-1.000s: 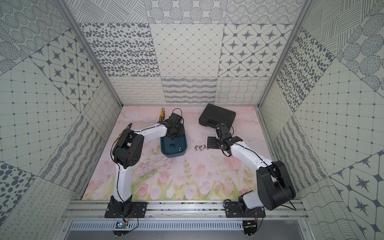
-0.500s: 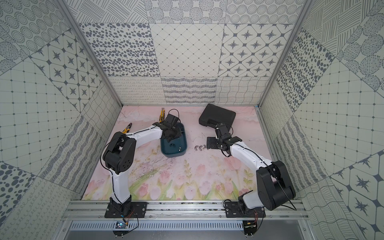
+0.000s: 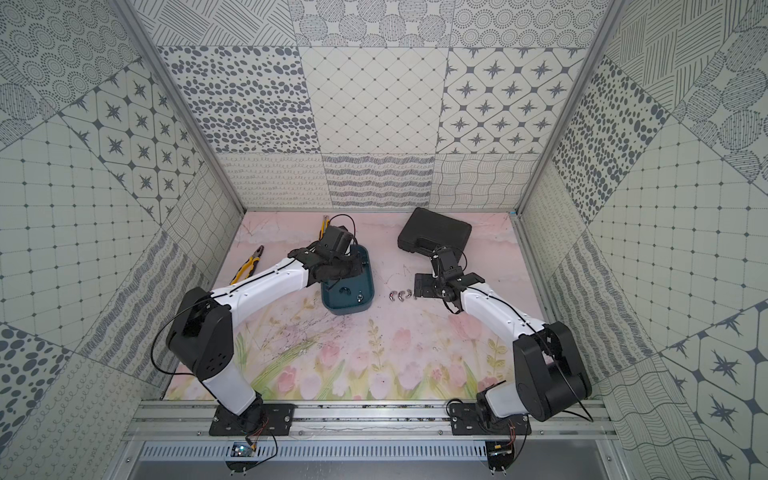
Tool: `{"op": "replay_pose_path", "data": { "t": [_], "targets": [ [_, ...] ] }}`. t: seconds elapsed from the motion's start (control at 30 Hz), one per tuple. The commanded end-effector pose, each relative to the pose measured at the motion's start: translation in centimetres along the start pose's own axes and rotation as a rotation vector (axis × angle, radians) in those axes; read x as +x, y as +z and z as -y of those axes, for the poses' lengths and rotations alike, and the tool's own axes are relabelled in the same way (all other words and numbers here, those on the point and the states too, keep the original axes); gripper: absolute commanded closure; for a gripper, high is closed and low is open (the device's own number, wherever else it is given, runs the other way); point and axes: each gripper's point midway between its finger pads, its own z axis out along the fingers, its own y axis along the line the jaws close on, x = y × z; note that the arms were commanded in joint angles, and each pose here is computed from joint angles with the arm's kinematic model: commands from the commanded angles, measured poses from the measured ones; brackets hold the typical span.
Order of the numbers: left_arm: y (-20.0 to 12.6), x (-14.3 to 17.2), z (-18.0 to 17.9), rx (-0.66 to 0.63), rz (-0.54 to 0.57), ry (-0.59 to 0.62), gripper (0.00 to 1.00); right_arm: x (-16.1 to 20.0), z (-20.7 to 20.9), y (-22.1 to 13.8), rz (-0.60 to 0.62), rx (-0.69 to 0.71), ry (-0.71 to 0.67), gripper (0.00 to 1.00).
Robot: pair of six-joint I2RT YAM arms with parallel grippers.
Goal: Take out the wing nut from the storage box
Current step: Pick up the wing nut from the storage box, then place the wing nut at the center of the board.
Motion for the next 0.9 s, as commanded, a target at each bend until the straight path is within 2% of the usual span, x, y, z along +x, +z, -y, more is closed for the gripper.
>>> {"op": "replay_pose_path", "data": {
  "t": [0.0,0.1,0.43,0.87],
  "targets": [
    [-1.9,3.3,3.8,0.047,-0.057,0.146,0.98,-1.7,0.6,-1.5,0.07,-0.001,0.029,0.03],
    [-1.4,5.0,5.7,0.049,-0.071,0.189,0.98,-1.9,1.1,-2.1,0.081,0.005,0.04,0.03],
    [2.1,11.2,7.1,-0.036,-0.193,0.282,0.99,-0.8,1.6,-2.4,0.067,0.008,0.044,0.03],
    [7.1,13.5,5.1,-0.16,-0.25,0.271,1.0,-0.2,1.6,-1.5,0.041,0.005,0.035,0.03]
  ]
}}
